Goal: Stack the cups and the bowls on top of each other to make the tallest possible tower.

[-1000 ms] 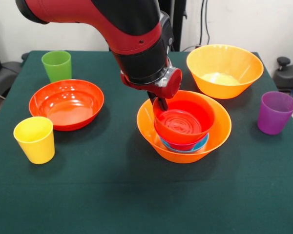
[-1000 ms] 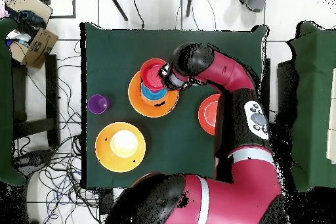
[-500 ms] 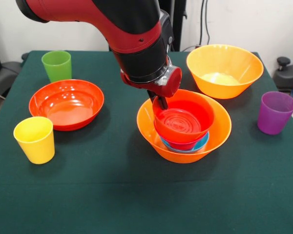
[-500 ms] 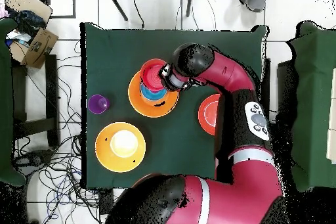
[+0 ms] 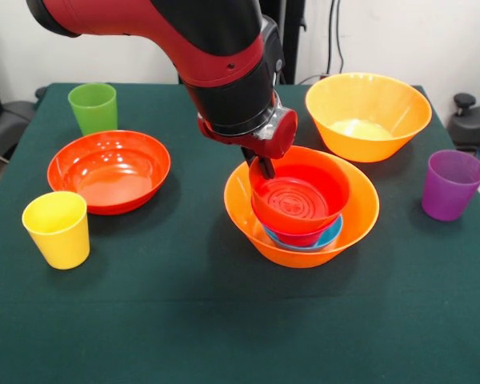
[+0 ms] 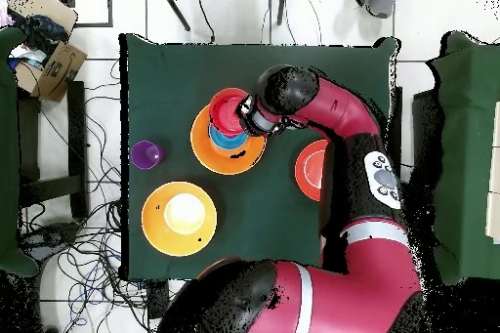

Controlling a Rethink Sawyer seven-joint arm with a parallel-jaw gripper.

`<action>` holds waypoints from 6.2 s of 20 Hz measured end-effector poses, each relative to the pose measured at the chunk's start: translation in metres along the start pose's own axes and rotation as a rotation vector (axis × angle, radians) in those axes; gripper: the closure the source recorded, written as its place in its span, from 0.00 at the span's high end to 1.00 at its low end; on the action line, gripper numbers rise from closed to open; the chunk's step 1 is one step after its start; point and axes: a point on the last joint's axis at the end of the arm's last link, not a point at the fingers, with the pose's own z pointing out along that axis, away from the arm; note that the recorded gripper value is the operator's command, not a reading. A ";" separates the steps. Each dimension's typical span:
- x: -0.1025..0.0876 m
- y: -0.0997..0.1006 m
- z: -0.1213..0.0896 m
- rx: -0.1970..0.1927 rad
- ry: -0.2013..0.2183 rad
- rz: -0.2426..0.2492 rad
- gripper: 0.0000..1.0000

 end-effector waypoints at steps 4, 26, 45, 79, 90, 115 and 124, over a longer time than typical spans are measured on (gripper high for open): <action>0.000 0.000 0.000 0.000 0.000 0.000 0.00; 0.016 -0.037 0.016 0.004 0.074 0.049 0.00; 0.015 -0.060 0.014 -0.012 0.064 0.085 0.00; 0.026 -0.031 0.022 -0.066 0.027 0.041 0.00; 0.026 -0.031 0.023 -0.065 0.028 0.040 1.00; 0.033 -0.031 0.031 -0.029 0.027 0.012 1.00; 0.048 -0.032 0.019 -0.022 0.028 0.006 1.00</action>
